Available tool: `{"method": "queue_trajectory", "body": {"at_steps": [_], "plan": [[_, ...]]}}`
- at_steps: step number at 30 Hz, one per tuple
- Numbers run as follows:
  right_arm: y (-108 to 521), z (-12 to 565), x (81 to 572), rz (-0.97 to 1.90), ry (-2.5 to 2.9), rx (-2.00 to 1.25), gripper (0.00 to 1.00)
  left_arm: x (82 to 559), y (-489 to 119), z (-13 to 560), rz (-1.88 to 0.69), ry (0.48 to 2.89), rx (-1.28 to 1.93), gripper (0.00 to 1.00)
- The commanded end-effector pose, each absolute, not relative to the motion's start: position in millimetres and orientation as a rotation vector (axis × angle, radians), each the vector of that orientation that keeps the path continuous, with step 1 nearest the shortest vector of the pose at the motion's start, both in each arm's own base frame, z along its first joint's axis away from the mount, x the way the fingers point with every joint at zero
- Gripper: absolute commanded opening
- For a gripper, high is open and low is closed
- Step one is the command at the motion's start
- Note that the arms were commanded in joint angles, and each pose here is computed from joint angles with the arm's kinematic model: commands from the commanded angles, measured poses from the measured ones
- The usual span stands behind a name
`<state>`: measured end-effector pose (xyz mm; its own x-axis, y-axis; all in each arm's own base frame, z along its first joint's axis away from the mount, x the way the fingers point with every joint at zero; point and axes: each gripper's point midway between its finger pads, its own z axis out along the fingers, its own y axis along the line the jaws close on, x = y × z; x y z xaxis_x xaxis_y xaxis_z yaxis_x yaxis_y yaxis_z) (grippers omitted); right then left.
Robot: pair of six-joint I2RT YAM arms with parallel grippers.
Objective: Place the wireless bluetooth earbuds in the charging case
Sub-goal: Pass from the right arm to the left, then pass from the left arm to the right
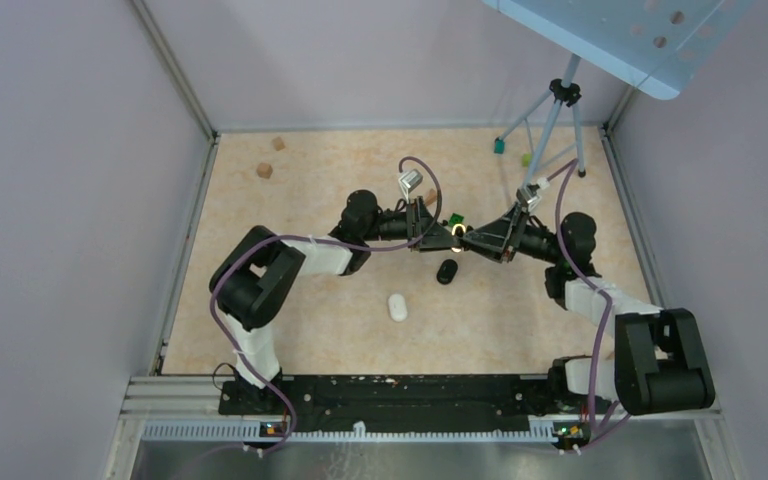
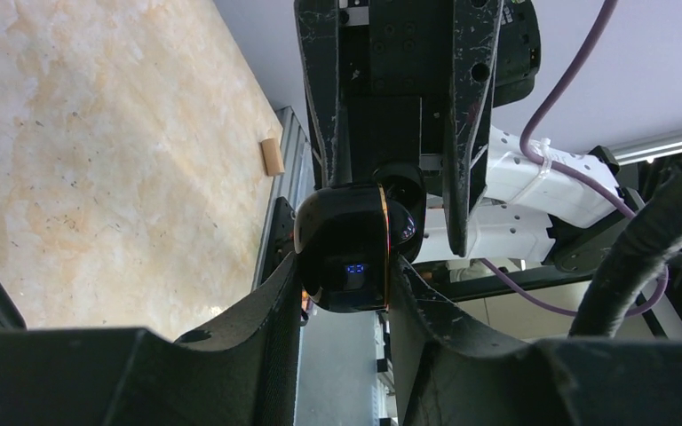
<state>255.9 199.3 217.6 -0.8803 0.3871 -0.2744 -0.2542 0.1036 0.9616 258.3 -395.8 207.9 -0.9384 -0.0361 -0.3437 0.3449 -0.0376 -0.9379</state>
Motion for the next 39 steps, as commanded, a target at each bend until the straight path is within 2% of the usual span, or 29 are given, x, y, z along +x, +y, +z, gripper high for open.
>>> {"method": "queue_trajectory", "body": {"at_steps": [1, 7, 20, 25, 32, 33, 36, 39], "plan": [[202, 227, 255, 1.847, 1.849, 0.093, 0.50, 260, -400, 228, -2.088, 1.859, 0.398, 0.27], [200, 231, 255, 1.897, 1.790, 0.130, 0.45, 258, -399, 227, -2.096, 1.859, 0.400, 0.25], [199, 244, 258, 1.927, 1.713, 0.125, 0.46, 257, -398, 224, -2.095, 1.871, 0.397, 0.23], [198, 242, 259, 1.923, 1.712, 0.138, 0.41, 256, -398, 225, -2.094, 1.869, 0.403, 0.22], [197, 233, 263, 1.910, 1.733, 0.177, 0.27, 255, -397, 226, -2.093, 1.865, 0.410, 0.22], [197, 234, 263, 1.912, 1.733, 0.173, 0.29, 255, -397, 227, -2.092, 1.864, 0.410, 0.22], [197, 235, 262, 1.917, 1.734, 0.164, 0.45, 256, -397, 226, -2.086, 1.867, 0.410, 0.22], [197, 236, 263, 1.899, 1.737, 0.152, 0.55, 257, -398, 224, -2.069, 1.885, 0.406, 0.22]]}}
